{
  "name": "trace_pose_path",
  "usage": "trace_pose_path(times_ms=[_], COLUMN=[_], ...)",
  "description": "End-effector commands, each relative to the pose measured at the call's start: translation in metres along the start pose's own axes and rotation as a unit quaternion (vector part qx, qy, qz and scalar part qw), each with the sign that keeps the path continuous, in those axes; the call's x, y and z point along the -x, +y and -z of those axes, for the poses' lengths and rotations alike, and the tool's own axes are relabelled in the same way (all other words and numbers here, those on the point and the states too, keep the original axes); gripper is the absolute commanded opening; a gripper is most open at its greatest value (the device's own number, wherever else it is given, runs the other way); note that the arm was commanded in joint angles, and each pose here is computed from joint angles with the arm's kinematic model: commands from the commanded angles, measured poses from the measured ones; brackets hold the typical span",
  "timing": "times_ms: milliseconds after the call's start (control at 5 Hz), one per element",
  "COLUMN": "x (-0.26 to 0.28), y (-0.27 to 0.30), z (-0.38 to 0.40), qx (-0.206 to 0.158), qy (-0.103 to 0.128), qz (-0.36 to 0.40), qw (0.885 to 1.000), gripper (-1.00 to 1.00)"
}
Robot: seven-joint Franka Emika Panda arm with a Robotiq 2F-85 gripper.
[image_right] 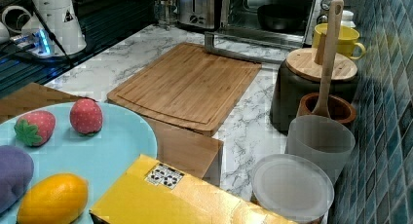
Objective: Close the oven.
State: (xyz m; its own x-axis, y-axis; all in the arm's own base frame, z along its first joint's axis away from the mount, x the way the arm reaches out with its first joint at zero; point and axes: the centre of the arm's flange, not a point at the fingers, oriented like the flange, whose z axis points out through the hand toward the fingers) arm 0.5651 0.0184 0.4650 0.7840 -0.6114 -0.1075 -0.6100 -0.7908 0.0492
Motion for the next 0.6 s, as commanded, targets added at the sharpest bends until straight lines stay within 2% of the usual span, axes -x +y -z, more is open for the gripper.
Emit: trace_pose_path(times_ms=[200,400,600], x=[0.001,-0.009,-0.037], y=[-0.001,0.003,0.023], z=[0.000,-0.014,-0.043], qx=[-0.001,-0.020,-0.147], qy=[0.001,0.005,-0.058], qz=[0.002,0.047,0.174], qw=[1.000,0.999,0.972], gripper=[-1.00,-1.00,-1.00])
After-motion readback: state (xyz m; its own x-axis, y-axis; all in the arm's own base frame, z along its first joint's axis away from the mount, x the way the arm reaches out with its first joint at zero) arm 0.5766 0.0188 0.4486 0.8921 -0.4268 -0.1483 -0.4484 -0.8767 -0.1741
